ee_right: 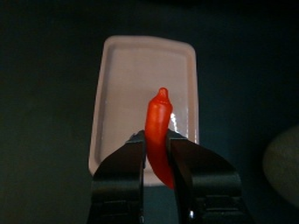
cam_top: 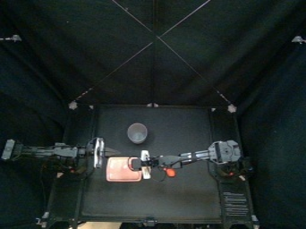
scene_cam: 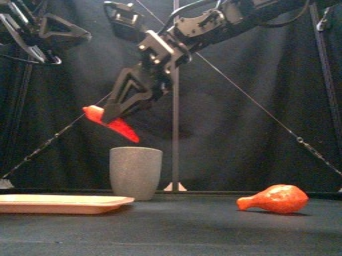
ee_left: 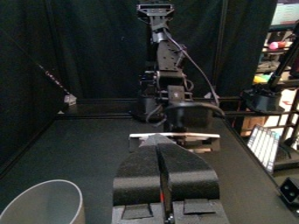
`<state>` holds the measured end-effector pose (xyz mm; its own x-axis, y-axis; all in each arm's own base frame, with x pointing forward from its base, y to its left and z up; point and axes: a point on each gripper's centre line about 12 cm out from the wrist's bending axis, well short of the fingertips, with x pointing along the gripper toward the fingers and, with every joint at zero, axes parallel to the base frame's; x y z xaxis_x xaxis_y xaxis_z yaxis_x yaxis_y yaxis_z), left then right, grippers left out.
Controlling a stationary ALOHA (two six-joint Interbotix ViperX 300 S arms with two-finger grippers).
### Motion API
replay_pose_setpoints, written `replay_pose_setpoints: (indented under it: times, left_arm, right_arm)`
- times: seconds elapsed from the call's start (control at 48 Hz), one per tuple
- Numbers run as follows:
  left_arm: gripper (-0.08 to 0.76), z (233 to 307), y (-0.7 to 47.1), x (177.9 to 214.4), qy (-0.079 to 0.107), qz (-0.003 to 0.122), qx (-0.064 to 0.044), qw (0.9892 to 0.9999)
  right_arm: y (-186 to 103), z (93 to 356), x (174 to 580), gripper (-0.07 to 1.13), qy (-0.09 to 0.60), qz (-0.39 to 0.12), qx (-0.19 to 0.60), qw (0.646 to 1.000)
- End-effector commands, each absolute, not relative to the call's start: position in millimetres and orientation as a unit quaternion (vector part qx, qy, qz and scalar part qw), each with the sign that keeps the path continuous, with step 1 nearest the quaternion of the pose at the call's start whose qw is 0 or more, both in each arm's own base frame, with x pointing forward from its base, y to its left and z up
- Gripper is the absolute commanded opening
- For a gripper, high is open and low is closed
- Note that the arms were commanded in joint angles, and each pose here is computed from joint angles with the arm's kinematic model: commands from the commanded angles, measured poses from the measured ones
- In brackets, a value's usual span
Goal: Pick the red chile then place it on the pink plate
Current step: Drop red chile on the pink plate and return to neutral
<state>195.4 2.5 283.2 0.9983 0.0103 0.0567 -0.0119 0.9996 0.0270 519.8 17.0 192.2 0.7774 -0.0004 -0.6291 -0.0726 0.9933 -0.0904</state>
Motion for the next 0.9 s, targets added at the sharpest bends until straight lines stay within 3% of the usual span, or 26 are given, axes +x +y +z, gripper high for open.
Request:
replay_pose_setpoints:
  times: [0.021,0.208,0.375,0.646,0.896]
  left_arm:
    - [-0.002,288.4,3.1,195.8,-0.037,0.007,0.015,0.9992]
    - [-0.002,288.5,3.1,195.0,-0.037,0.007,0.015,0.9992]
    - [-0.002,288.0,3.7,194.2,-0.036,0.009,0.015,0.9992]
    - [-0.002,286.9,4.9,193.2,-0.035,0.012,0.015,0.9992]
    - [-0.002,285.3,5.7,192.7,-0.033,0.014,0.016,0.9992]
  right_arm:
    - [21,204,546,0.52,0.292,0.022,-0.055,0.955]
    - [20,178,571,0.65,0.299,0.021,-0.055,0.952]
    - [20,176,574,0.71,0.300,0.020,-0.053,0.952]
    - [16,212,552,0.72,0.282,0.017,-0.051,0.958]
    - [-1,258,500,0.72,0.206,0.004,-0.036,0.978]
